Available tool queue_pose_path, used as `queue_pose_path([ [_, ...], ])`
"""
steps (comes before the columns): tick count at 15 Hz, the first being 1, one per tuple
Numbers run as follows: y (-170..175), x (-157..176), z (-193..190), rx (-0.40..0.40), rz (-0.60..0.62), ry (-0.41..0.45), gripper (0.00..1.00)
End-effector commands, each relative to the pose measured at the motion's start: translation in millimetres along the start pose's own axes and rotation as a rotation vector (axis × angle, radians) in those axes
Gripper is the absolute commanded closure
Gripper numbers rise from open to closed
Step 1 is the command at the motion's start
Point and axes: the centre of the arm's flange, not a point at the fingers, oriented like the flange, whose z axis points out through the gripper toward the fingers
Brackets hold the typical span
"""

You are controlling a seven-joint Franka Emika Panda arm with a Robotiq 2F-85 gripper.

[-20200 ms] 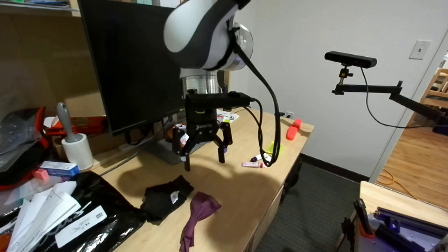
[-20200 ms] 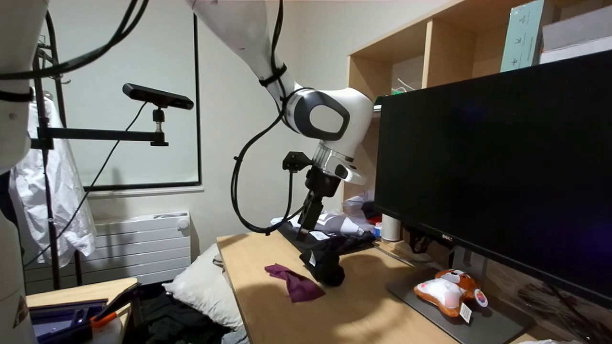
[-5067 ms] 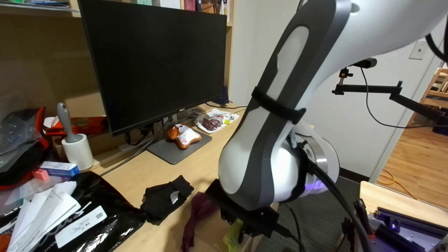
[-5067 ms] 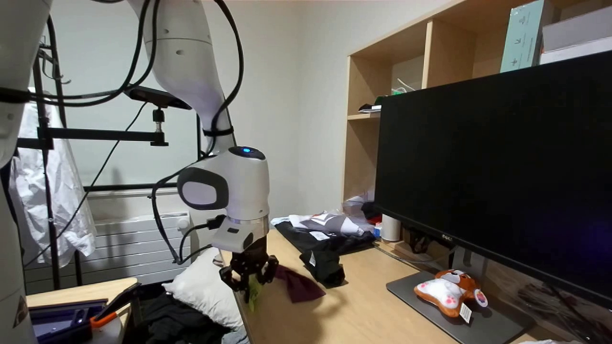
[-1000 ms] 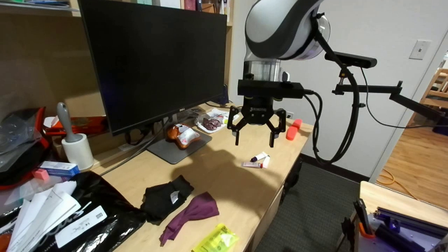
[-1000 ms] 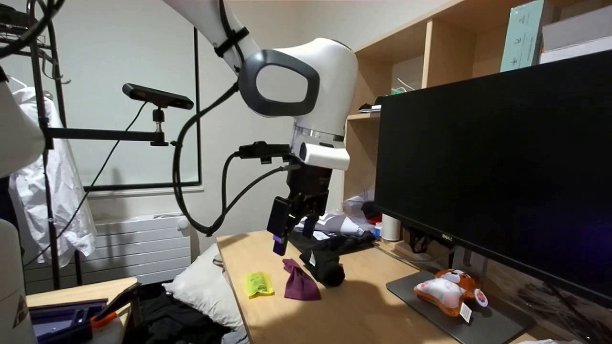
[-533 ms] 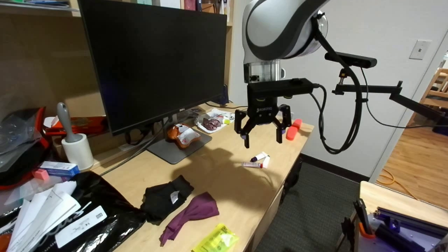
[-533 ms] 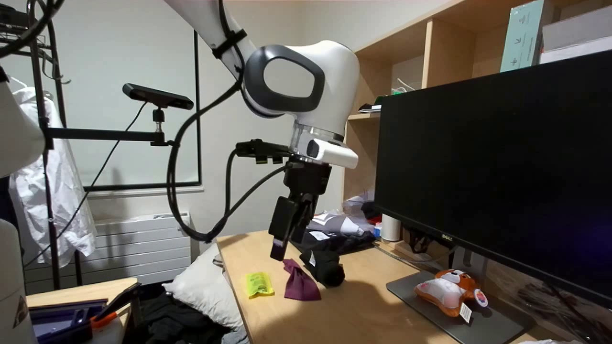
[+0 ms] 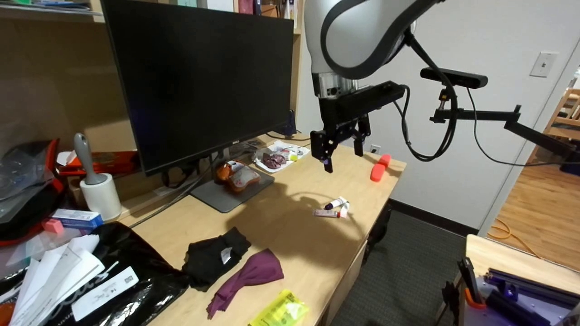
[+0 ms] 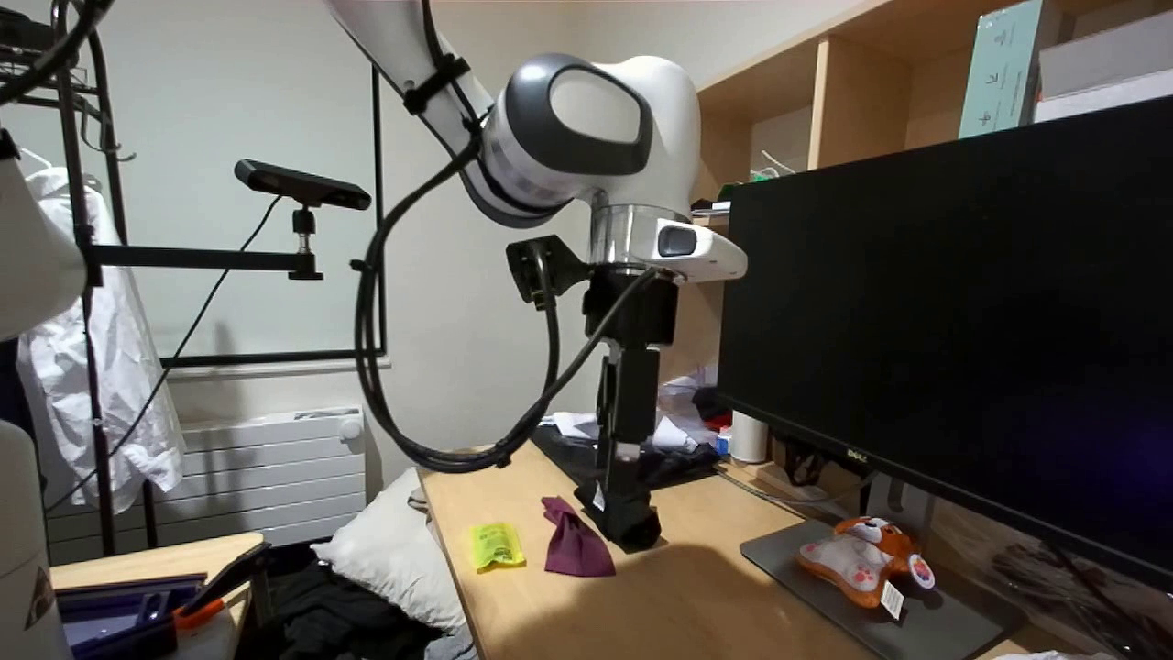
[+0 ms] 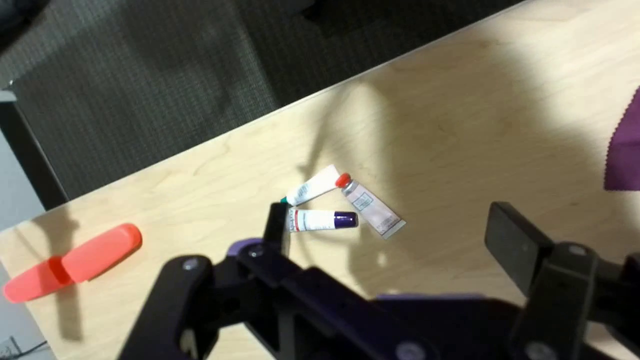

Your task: Move the maroon cloth to the left then move the yellow object to the left

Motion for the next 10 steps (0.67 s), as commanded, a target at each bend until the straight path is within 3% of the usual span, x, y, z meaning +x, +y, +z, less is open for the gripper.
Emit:
queue_pose_path([
  [1, -0.7, 5.9, 4.0, -0.035, -0.077, 0.072, 0.00],
  [2, 1.5, 2.7, -1.1, -0.027, -0.056, 0.031, 0.00],
  [5, -1.0, 2.8, -0.8, -0.017, -0.054, 0.040, 0.00],
  [10, -1.5, 2.0, 10.5, 0.028, -0.059, -0.195, 0.00],
])
